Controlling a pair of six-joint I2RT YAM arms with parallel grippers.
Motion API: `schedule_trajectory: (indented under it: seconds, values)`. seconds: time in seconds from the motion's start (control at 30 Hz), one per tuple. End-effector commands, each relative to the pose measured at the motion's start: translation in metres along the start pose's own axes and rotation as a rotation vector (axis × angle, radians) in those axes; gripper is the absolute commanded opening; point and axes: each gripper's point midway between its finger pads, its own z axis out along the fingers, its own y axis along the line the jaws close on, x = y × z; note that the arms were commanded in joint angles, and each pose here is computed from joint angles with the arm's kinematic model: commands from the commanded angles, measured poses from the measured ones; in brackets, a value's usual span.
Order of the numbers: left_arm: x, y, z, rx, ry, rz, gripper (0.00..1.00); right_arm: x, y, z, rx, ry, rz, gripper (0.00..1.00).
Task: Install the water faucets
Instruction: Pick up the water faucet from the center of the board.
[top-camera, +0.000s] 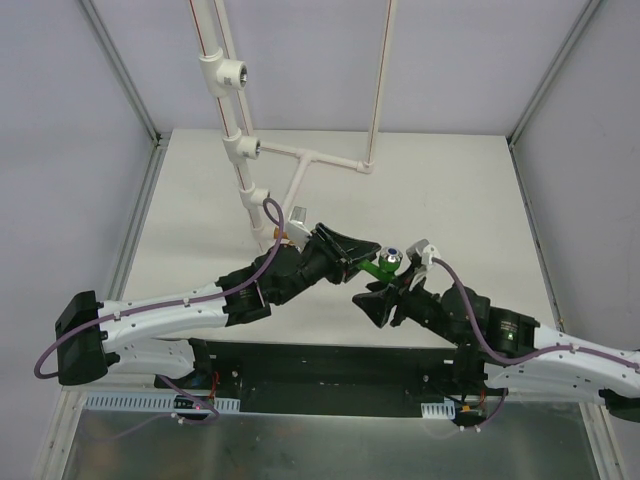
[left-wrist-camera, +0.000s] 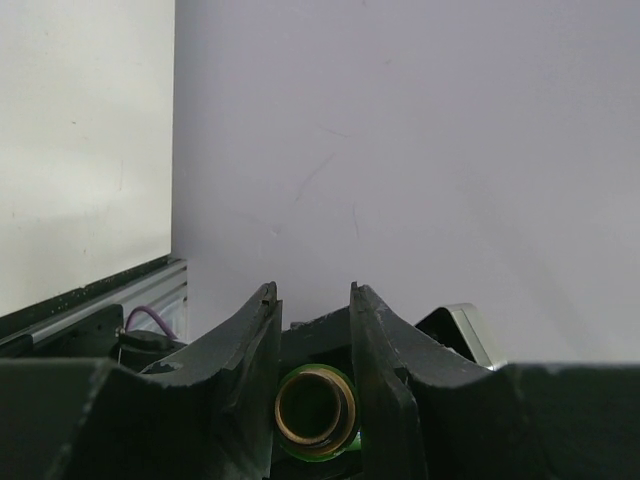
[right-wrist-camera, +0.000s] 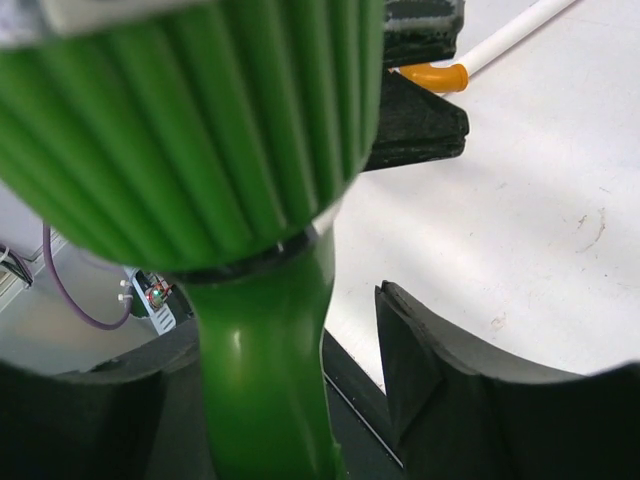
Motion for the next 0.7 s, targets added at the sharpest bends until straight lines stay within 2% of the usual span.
schedule_trajectory:
  seconds: [0.0, 0.2, 0.67]
  values:
    - [0.003, -0.046, -0.009, 0.145, 0.025, -0.068, 0.00, -0.020, 0.008, -0.003, -0.035, -0.078, 0.007, 0.56]
    - [0.009, -0.043, -0.007, 0.132, 0.052, -0.060, 0.00, -0.037, 0.011, -0.010, -0.051, -0.129, -0.015, 0.56]
    - [0.023, -0.036, 0.001, 0.100, 0.116, -0.060, 0.00, -0.051, 0.014, -0.009, -0.034, -0.122, -0.088, 0.56]
